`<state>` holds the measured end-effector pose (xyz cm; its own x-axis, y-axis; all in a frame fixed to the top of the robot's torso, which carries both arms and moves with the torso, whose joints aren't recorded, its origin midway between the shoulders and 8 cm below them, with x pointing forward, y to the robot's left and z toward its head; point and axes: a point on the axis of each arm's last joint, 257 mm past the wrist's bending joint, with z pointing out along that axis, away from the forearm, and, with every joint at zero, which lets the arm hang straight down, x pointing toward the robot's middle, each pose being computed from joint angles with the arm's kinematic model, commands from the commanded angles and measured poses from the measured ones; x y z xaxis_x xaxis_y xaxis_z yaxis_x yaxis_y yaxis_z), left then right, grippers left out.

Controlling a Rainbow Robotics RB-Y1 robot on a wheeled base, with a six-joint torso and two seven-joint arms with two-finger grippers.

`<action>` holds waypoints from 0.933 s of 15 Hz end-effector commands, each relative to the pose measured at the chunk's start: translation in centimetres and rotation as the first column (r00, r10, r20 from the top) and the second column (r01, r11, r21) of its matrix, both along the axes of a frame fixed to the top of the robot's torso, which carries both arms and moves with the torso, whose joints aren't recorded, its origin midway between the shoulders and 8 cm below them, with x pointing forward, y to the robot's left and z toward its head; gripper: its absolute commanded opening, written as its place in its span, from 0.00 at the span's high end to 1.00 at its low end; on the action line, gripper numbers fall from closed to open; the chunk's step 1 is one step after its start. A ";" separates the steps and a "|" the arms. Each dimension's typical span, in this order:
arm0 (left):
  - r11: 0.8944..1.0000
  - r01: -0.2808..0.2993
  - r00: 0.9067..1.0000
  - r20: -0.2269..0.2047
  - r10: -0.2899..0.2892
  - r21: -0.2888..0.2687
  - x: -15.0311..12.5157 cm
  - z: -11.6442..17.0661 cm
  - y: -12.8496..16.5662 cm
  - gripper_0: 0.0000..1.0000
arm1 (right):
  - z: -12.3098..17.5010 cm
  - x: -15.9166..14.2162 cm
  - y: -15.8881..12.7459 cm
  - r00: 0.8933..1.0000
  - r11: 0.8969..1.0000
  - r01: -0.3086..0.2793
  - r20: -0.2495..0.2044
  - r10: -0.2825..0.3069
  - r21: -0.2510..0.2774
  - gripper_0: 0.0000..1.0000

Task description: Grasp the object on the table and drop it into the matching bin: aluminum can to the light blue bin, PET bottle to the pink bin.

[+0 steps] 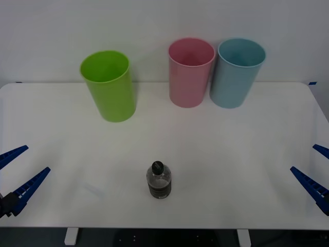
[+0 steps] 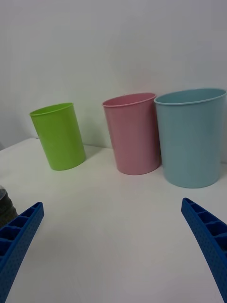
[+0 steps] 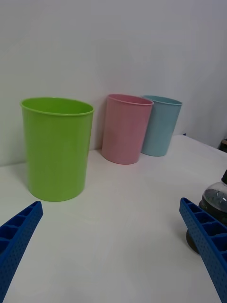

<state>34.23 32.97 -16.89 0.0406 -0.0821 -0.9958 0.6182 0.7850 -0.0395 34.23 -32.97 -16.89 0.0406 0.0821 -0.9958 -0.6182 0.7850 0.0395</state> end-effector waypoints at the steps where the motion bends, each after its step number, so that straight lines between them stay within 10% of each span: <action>1: 1.000 0.000 1.000 0.000 0.000 0.000 0.0 0.0 0.0 0.00 | 0.0 0.0 0.0 1.000 1.000 0.000 0.000 0.000 0.000 0.00; 14: 1.000 0.000 1.000 0.000 0.000 0.000 0.0 0.0 0.0 0.00 | -1.3 -1.3 6.5 0.978 0.978 -0.210 -0.019 0.210 -0.006 0.00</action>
